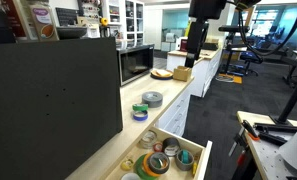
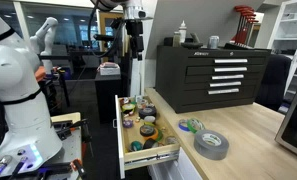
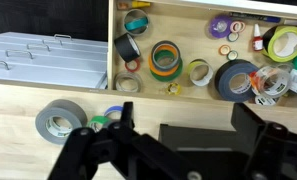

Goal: Put the green masking tape in the drawer

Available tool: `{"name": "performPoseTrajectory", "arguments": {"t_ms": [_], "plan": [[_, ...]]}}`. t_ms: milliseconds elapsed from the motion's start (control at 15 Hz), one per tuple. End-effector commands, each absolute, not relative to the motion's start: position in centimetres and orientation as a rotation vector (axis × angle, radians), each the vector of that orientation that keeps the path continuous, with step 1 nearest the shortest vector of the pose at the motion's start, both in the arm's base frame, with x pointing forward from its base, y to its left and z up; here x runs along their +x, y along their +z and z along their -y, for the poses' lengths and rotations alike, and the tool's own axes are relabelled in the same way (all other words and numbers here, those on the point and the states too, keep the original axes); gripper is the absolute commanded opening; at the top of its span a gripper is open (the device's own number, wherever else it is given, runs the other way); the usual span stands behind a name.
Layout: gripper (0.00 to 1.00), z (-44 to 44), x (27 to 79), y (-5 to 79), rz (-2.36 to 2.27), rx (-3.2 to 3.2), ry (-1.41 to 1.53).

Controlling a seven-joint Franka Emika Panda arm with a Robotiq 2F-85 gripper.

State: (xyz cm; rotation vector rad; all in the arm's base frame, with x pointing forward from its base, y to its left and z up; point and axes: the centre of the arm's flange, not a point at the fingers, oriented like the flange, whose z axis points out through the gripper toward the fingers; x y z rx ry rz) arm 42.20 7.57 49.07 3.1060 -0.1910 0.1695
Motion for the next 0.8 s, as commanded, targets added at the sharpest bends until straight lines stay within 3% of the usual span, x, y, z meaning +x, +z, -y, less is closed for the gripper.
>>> {"name": "performPoseTrajectory", "arguments": {"t_ms": [0, 733], "plan": [[1.00, -7.6, 42.2, 49.1, 0.191, 3.106, 0.170], [1.00, -6.6, 44.1, 47.1, 0.162, 3.094, 0.188]]}}
